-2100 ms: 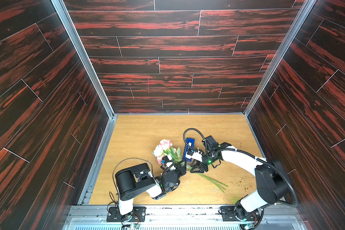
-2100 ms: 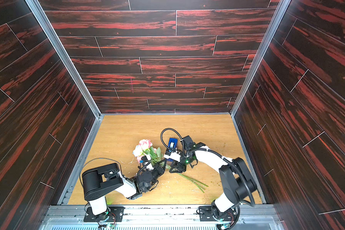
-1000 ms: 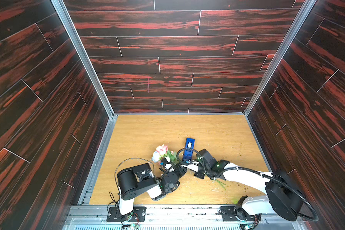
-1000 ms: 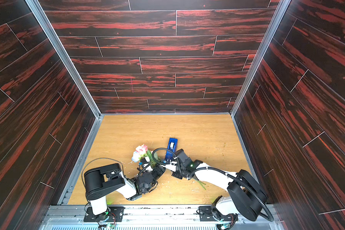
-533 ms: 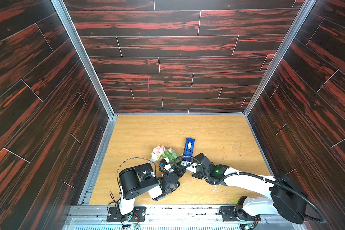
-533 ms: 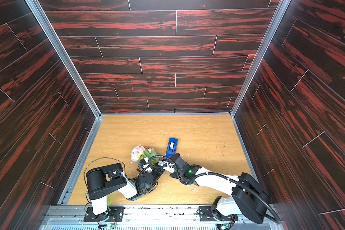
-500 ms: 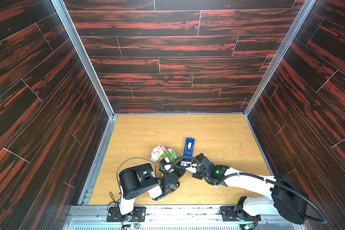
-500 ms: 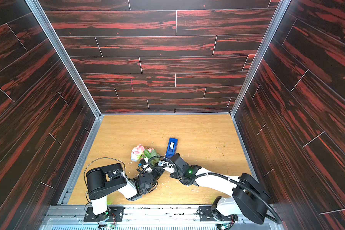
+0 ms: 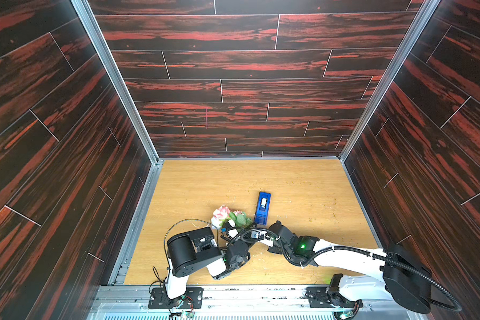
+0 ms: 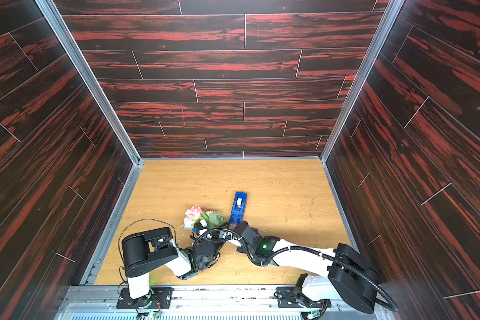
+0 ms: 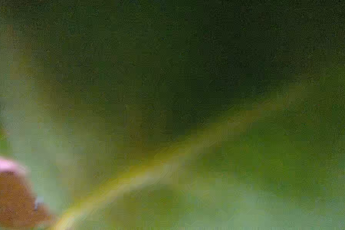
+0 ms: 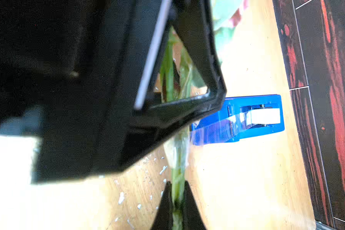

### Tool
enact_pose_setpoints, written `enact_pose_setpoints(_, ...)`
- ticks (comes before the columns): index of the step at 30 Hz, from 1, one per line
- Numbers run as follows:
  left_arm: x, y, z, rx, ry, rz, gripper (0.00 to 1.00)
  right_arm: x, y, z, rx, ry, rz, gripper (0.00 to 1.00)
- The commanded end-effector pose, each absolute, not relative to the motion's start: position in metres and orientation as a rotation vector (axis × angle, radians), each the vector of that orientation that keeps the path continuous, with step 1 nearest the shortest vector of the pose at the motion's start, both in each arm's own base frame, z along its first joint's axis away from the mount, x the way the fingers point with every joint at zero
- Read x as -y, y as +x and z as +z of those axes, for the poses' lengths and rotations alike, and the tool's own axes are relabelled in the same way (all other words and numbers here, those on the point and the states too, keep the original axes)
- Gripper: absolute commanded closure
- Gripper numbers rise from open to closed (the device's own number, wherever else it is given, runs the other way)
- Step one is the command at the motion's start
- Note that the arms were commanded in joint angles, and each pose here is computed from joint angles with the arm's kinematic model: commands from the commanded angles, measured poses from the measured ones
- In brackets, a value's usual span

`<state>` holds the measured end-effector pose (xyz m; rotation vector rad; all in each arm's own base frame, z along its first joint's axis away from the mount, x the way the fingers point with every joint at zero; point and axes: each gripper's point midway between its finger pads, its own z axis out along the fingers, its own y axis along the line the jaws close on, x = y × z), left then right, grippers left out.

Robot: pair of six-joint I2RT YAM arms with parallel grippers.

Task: Wrap bouquets with tape
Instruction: Wrap the tape around the bouquet.

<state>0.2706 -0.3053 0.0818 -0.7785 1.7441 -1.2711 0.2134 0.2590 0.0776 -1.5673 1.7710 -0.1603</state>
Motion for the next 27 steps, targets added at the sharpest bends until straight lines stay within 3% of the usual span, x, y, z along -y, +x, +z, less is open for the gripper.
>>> enact_pose_setpoints(1,0.306,0.278,0.083,-1.713,-0.807,-1.268,0.78,-0.268,0.204,0.084,-1.733,-1.588,-0.114,1.0)
enact_pose_setpoints(7,0.305,0.279,0.08,-1.721,-0.796,-1.251,1.0,-0.269,0.198,0.087,-1.741,-1.613,-0.071,1.0)
enact_pose_setpoints(9,0.305,0.279,0.08,-1.726,-0.781,-1.245,1.0,-0.27,0.193,0.088,-1.747,-1.632,-0.033,0.88)
enact_pose_setpoints(11,0.306,0.278,0.08,-1.734,-0.766,-1.246,1.0,-0.271,0.186,0.093,-1.761,-1.647,0.047,0.69)
enact_pose_setpoints(15,0.309,0.276,0.082,-1.751,-0.732,-1.253,1.0,-0.271,0.179,0.113,-1.803,-1.628,0.281,0.48)
enact_pose_setpoints(23,0.319,0.272,0.096,-1.761,-0.626,-1.277,1.0,-0.263,0.19,0.124,-1.932,-1.64,0.73,0.45)
enact_pose_setpoints(27,0.318,0.271,0.103,-1.753,-0.601,-1.277,1.0,-0.263,0.196,0.117,-1.997,-1.648,0.885,0.49)
